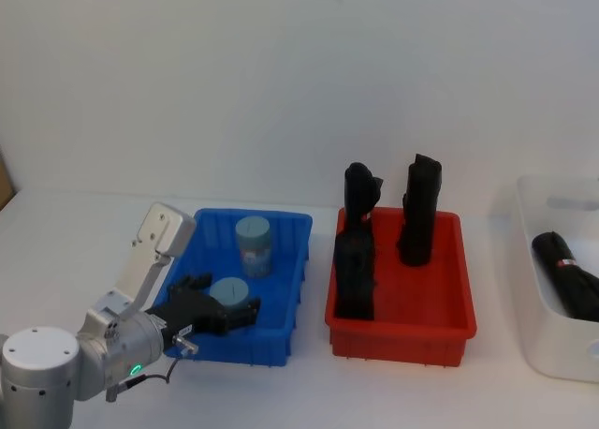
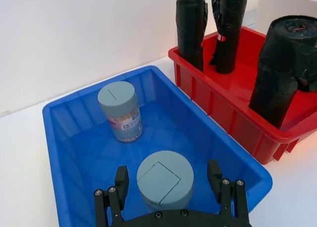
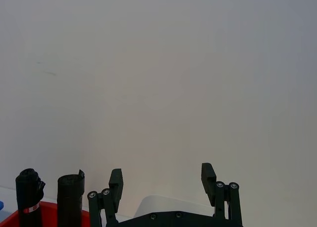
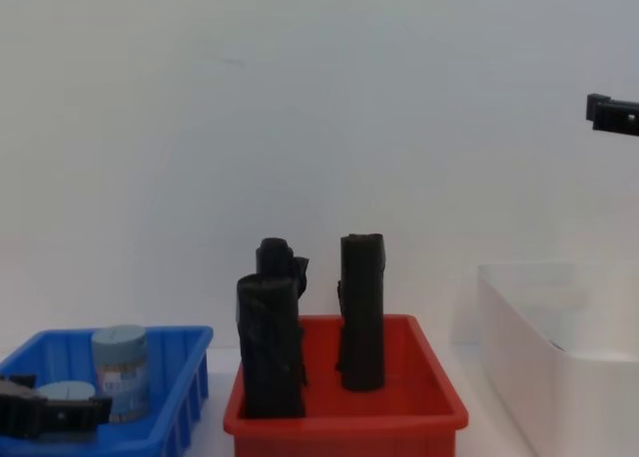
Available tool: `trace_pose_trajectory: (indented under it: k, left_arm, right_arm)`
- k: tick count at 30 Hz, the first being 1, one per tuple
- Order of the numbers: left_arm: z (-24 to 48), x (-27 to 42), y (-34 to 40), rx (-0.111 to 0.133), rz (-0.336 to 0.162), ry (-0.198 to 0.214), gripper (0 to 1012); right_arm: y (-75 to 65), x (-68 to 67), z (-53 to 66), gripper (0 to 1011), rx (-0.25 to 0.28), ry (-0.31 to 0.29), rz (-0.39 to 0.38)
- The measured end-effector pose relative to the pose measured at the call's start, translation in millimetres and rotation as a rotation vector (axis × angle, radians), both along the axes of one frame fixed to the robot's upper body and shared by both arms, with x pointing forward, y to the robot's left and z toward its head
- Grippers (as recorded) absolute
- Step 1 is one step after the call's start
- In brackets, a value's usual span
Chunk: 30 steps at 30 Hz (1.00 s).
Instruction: Pick the cotton swabs from the blue box and place them into the white box.
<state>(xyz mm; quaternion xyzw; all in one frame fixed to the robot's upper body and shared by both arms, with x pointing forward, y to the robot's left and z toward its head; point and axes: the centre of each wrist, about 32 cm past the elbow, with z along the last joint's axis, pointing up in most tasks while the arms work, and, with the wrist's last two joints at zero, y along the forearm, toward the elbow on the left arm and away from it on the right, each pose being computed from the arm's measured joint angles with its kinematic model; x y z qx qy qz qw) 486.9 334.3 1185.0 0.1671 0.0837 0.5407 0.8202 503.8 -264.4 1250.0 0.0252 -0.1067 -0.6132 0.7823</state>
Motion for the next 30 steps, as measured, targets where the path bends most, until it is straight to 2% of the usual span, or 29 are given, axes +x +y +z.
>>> trace_pose_trajectory:
  k: [7, 13, 16, 18, 19, 21, 30]
  left_arm:
    - [-3.0, -0.3, 0.1, -0.001, 0.003, 0.008, 1003]
    - [-4.3, -0.4, 0.2, -0.001, 0.006, 0.012, 886]
    - [-5.0, -0.5, 0.3, -0.001, 0.007, 0.013, 765]
    - [-5.2, -0.5, 0.3, -0.001, 0.007, 0.014, 765]
    - [-5.3, -0.5, 0.3, -0.001, 0.007, 0.014, 706]
    - [-5.5, -0.5, 0.3, -0.001, 0.007, 0.015, 669]
    - [-6.3, -0.7, 0.2, -0.002, 0.007, 0.016, 669]
  right_arm:
    - [0.0, 0.0, 0.0, 1002, 0.000, 0.000, 0.000]
    - [0.0, 0.0, 0.0, 1002, 0.000, 0.000, 0.000]
    - [0.0, 0.0, 0.0, 1002, 0.000, 0.000, 0.000]
    - [0.0, 0.0, 0.0, 1002, 0.000, 0.000, 0.000]
    - [0.0, 0.0, 0.0, 1002, 0.000, 0.000, 0.000]
    - [0.0, 0.0, 0.0, 1002, 0.000, 0.000, 0.000]
    - [0.0, 0.0, 0.0, 1002, 0.000, 0.000, 0.000]
